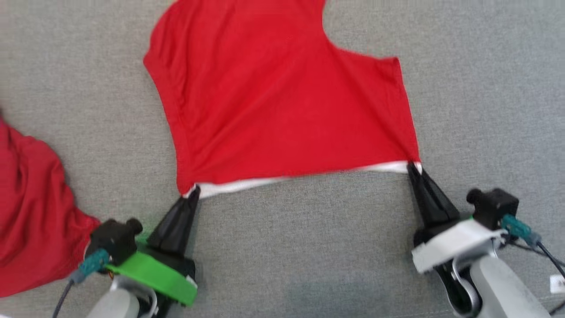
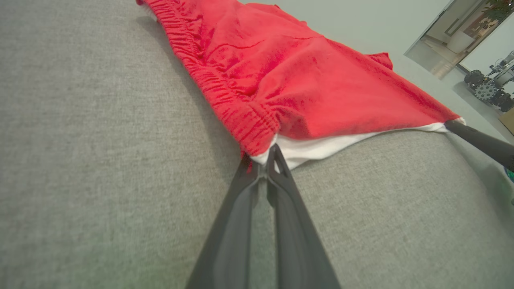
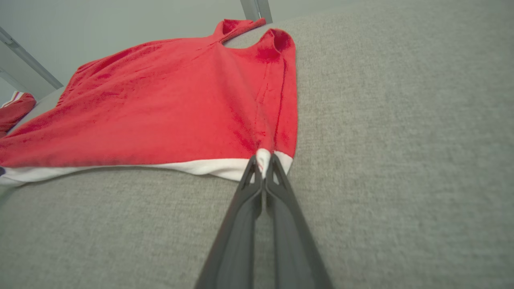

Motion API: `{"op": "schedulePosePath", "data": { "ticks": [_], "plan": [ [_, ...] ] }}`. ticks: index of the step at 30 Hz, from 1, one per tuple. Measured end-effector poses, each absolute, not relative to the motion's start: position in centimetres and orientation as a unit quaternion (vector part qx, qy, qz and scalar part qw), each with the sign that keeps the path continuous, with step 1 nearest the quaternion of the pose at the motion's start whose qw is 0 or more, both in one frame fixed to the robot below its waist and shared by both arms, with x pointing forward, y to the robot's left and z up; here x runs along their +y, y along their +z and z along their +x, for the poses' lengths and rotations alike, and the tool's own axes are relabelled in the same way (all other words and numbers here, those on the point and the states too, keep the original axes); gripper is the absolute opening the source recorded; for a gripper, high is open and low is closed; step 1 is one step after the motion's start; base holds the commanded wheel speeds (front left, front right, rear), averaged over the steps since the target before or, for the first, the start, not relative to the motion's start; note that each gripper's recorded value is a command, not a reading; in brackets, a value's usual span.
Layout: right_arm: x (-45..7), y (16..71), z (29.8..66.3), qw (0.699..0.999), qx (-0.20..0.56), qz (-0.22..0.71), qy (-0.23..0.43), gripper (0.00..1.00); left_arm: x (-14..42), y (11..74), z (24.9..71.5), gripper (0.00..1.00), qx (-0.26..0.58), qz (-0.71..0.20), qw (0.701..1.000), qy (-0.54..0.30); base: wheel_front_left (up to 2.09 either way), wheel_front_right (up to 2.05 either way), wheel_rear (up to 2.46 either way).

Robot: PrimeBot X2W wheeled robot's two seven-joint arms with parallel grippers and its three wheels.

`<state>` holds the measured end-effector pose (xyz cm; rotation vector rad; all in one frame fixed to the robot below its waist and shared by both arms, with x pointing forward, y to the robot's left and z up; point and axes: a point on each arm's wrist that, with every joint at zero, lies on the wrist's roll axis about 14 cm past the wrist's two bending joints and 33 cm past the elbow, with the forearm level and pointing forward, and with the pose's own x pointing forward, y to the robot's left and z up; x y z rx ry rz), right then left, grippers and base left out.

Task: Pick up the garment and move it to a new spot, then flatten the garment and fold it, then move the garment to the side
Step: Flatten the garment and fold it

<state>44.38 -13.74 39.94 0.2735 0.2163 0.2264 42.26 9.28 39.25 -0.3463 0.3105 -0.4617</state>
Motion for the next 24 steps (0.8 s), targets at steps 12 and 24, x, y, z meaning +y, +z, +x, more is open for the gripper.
{"op": "schedulePosePath", "data": {
  "ticks": [12, 24],
  "plan": [
    [-16.6, 42.6, 34.7, 0.966, 0.140, 0.194, 0.101, 0.00, 11.6, 39.5, 31.4, 0.00, 0.244, -0.230, 0.936, -0.106, 0.00, 0.00, 0.00],
    [-10.7, 51.7, 50.5, 0.968, 0.027, 0.152, 0.198, 0.00, 12.8, 46.8, 43.4, 0.00, 0.150, -0.245, 0.953, -0.099, 0.00, 0.00, 0.00]
  ]
}}
